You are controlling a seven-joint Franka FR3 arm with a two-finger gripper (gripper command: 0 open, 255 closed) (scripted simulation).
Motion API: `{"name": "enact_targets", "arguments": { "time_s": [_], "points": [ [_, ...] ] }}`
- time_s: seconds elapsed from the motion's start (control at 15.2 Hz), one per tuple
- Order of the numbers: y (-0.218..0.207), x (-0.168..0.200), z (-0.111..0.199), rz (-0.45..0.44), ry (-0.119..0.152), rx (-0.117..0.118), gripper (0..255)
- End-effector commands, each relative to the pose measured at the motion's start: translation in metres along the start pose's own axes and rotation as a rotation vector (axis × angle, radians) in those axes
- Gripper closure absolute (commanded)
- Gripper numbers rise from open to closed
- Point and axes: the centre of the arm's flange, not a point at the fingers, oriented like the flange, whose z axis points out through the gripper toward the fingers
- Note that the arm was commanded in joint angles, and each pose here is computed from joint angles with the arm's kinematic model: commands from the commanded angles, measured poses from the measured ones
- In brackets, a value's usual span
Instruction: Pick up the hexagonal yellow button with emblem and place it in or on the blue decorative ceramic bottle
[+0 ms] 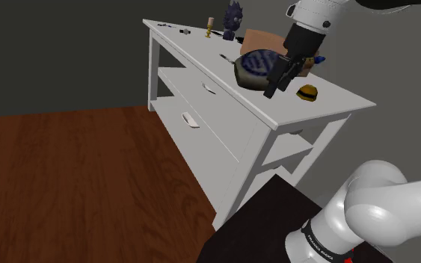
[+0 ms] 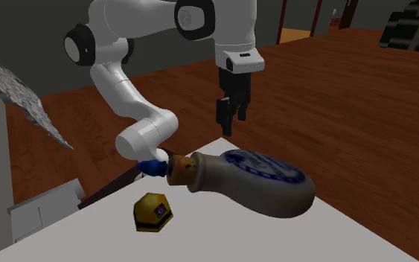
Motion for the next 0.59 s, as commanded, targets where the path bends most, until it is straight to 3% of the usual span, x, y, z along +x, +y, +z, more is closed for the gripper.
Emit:
{"name": "enact_targets", "arguments": {
  "time_s": [0.0, 0.53],
  "points": [
    [0.000, 0.000, 0.000, 0.000, 0.000, 0.000, 0],
    [0.091, -0.010, 0.006, -0.084, -0.051, -0.078, 0]
  ]
}}
